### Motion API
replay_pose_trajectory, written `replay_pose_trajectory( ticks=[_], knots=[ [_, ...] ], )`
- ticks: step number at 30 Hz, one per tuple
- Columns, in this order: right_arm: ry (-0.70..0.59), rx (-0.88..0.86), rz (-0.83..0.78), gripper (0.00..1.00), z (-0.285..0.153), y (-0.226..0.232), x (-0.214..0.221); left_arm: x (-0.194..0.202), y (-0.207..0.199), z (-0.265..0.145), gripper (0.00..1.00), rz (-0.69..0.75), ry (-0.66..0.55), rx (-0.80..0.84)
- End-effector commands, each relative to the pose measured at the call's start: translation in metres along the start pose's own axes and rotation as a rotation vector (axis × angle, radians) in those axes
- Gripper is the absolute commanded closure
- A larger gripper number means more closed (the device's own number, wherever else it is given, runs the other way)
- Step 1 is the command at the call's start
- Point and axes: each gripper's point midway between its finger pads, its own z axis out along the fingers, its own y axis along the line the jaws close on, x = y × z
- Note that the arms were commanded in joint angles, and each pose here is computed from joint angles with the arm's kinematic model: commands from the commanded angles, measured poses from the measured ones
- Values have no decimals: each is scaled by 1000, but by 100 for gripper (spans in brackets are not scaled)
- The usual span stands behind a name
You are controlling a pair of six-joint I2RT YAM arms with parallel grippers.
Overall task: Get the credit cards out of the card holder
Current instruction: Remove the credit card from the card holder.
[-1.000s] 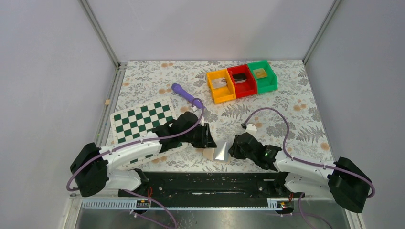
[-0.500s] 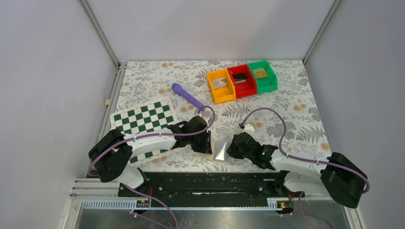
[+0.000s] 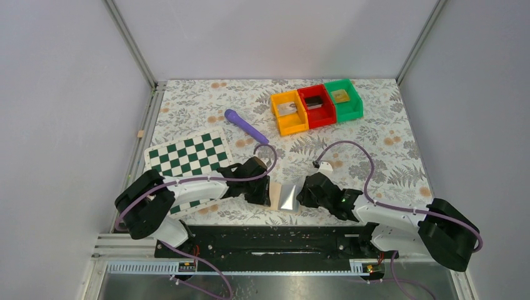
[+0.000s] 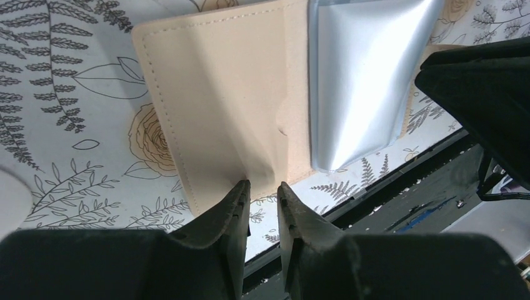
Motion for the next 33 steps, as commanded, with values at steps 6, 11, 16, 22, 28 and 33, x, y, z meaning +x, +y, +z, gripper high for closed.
replay_pose_trajectory(
  ticks=[6,11,16,22,28,33],
  knots=[
    [13,-35,41,76,6,19,-6,-1,-7,7,76,-37,-30,86],
    [14,-81,46,76,5,34,-12,0,-10,7,76,-40,-29,108],
    [41,-139,42,75,1,51,-13,1,-11,6,76,-43,-33,120],
    [36,-155,46,72,-3,55,-16,1,-13,6,76,-46,-35,133],
    [41,-129,38,70,-3,49,-14,-5,-17,-2,74,-46,-57,138],
    [30,-93,28,73,-4,39,-14,-24,-22,-28,72,-40,-126,116]
  ],
)
